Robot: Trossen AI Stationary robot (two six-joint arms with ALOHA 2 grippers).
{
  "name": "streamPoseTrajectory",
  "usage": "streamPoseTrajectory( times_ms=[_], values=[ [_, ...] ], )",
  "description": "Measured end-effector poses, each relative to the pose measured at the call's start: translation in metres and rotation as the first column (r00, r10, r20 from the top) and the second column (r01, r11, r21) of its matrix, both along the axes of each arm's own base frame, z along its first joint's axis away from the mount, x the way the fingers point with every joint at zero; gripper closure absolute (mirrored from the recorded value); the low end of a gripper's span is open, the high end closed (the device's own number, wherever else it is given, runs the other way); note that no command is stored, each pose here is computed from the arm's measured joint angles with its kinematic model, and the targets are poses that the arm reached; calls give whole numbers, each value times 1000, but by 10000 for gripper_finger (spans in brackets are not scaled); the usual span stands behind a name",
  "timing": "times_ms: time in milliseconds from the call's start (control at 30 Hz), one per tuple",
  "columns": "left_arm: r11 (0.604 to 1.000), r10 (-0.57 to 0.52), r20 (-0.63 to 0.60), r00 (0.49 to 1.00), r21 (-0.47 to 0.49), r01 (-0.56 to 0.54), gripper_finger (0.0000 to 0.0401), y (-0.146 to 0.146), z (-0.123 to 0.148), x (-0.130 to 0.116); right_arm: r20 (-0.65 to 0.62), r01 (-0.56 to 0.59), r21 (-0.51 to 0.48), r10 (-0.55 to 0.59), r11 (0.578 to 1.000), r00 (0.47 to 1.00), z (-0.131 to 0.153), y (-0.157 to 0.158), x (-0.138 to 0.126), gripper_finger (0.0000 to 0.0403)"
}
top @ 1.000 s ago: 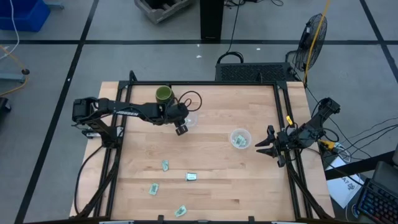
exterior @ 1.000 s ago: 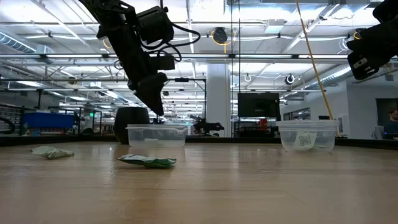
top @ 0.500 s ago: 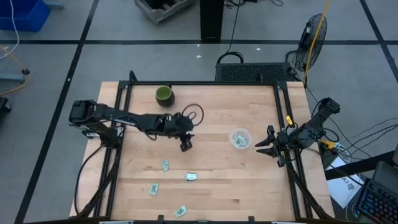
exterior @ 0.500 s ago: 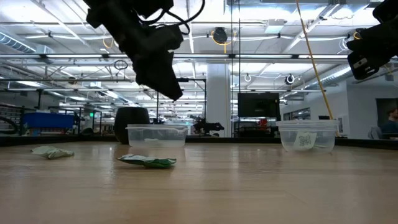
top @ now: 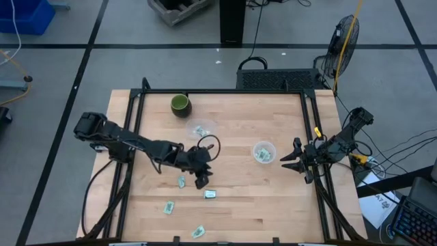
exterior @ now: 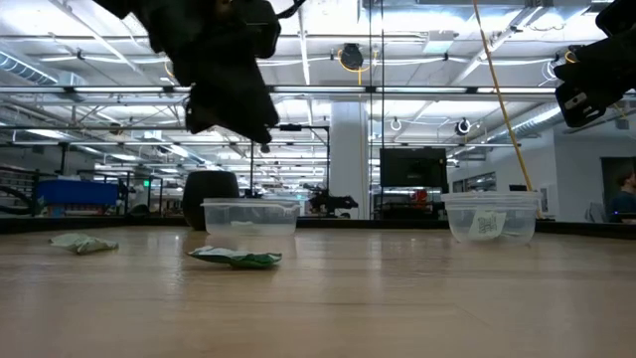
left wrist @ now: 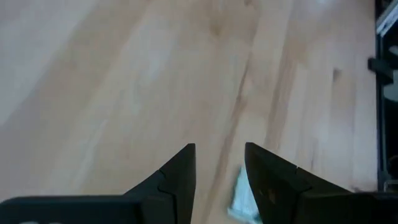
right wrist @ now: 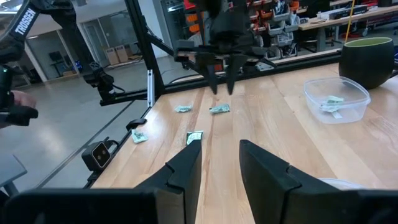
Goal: Pick and place items into bin
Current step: Put the green stevia packet into the left transparent bin
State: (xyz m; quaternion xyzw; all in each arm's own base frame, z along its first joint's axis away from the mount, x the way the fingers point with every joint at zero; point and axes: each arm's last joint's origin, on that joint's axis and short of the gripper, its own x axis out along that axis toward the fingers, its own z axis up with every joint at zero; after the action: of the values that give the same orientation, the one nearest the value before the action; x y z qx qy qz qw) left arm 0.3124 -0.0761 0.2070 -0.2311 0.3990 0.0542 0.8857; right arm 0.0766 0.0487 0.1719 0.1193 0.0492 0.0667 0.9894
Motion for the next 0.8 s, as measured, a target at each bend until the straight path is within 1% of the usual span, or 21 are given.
streamPoseTrajectory(
  times_ms=[133,200,333,400,467,567,633,800],
  values=[
    [1000,-2,-85,996,-16,1,258,-12,-5,-9,0,0,0,0,1000,1000,0,0,0,303],
    [998,29,-133,991,-43,-35,258,-16,-8,-14,0,0,0,0,1000,1000,0,0,0,303],
    [985,104,-161,981,-117,-124,258,-23,-20,-22,0,0,0,0,1000,1000,0,0,0,303],
    [968,147,-191,971,-172,-181,258,-24,-28,-27,0,0,0,0,1000,1000,0,0,0,303],
    [943,182,-209,961,-241,-230,258,-25,-34,-30,0,0,0,0,1000,1000,0,0,0,303],
    [917,206,-185,961,-306,-256,258,-27,-38,-30,0,0,0,0,1000,1000,0,0,0,303],
    [905,214,-159,964,-339,-257,258,-29,-39,-30,0,0,0,0,1000,1000,0,0,0,303],
    [878,259,-196,946,-360,-315,258,-31,-47,-37,0,0,0,0,1000,1000,0,0,0,303]
  ],
)
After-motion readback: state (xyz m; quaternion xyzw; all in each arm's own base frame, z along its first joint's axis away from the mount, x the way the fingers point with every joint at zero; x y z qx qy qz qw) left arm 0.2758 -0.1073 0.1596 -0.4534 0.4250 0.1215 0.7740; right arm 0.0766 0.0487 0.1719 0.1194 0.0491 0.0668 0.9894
